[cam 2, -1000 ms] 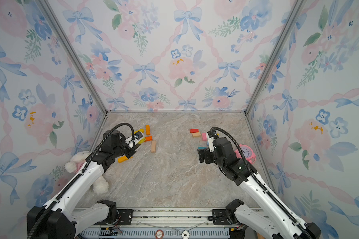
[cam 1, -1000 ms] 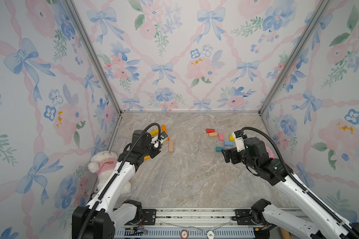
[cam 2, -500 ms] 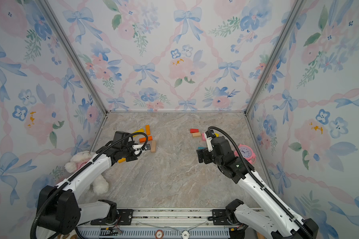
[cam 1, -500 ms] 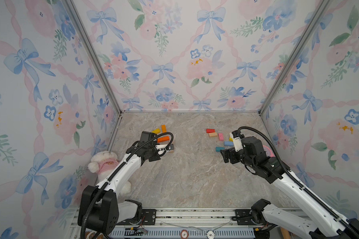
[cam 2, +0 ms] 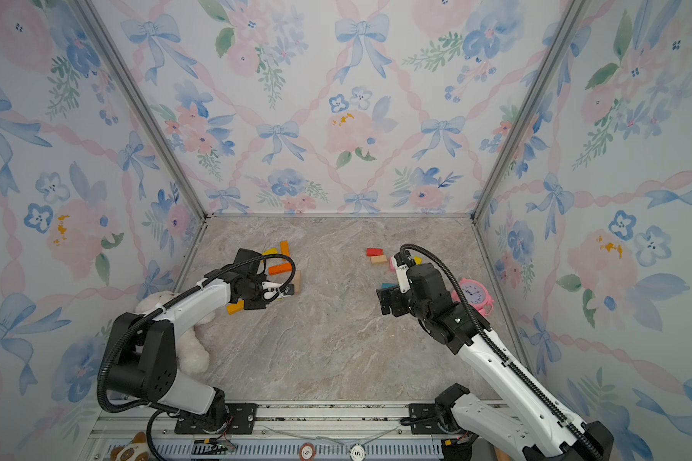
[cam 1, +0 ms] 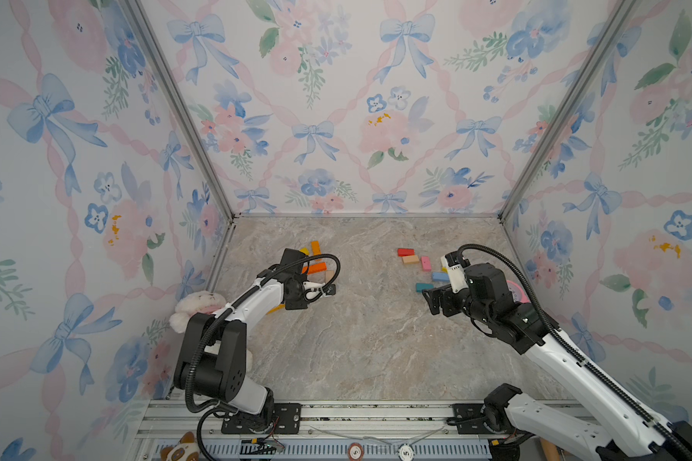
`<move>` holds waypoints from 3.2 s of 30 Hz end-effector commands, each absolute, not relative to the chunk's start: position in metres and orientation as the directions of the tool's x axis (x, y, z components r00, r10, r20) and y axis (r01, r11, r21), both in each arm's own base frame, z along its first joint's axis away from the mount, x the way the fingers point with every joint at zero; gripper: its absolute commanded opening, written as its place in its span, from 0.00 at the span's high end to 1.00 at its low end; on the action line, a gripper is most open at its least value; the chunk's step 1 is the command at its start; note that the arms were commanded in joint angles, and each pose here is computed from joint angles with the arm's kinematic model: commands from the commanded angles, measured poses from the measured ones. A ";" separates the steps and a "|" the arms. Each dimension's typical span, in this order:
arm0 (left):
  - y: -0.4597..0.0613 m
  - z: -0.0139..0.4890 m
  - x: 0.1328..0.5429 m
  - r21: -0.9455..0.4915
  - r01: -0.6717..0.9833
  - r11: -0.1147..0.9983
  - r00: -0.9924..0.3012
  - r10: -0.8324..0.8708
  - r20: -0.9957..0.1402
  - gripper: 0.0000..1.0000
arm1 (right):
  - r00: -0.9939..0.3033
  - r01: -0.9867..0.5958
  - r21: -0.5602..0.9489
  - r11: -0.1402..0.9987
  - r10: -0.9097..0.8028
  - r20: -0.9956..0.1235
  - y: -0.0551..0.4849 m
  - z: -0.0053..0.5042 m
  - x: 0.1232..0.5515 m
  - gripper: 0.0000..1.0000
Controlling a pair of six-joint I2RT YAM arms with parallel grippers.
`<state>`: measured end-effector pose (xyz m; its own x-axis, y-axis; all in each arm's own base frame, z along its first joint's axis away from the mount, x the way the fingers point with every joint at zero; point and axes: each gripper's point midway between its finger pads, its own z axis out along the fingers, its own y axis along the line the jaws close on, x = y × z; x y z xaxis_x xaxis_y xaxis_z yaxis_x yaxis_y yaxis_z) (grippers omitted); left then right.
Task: Assemble the letter t with building blocks
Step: Assemble the building block at the center of the board.
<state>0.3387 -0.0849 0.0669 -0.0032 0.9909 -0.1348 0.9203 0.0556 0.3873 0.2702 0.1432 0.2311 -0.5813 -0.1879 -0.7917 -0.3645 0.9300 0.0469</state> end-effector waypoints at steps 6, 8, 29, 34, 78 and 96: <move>-0.085 0.054 0.355 0.349 0.937 0.036 0.007 0.993 -0.119 0.88 | -0.587 -0.375 0.049 0.926 -0.196 -0.785 0.145 0.225 0.272 0.04; -0.085 0.050 0.356 0.339 0.940 0.033 0.009 0.993 -0.119 0.88 | -0.589 -0.376 0.050 0.925 -0.197 -0.784 0.145 0.224 0.272 0.04; -0.088 0.030 0.376 0.295 0.951 0.090 -0.051 0.989 -0.138 0.87 | -0.604 -0.363 0.061 0.930 -0.185 -0.775 0.143 0.218 0.275 0.04; -0.091 0.029 0.378 0.291 0.952 0.098 -0.056 0.987 -0.149 0.86 | -0.608 -0.362 0.060 0.930 -0.187 -0.772 0.143 0.217 0.275 0.04; -0.103 0.026 0.383 0.291 0.954 0.069 -0.028 0.990 -0.142 0.41 | -0.620 -0.363 0.061 0.930 -0.192 -0.761 0.145 0.212 0.277 0.04; -0.111 0.113 0.395 0.456 0.870 0.187 -0.063 0.960 -0.273 0.07 | -0.613 -0.369 0.066 0.927 -0.189 -0.767 0.144 0.216 0.276 0.04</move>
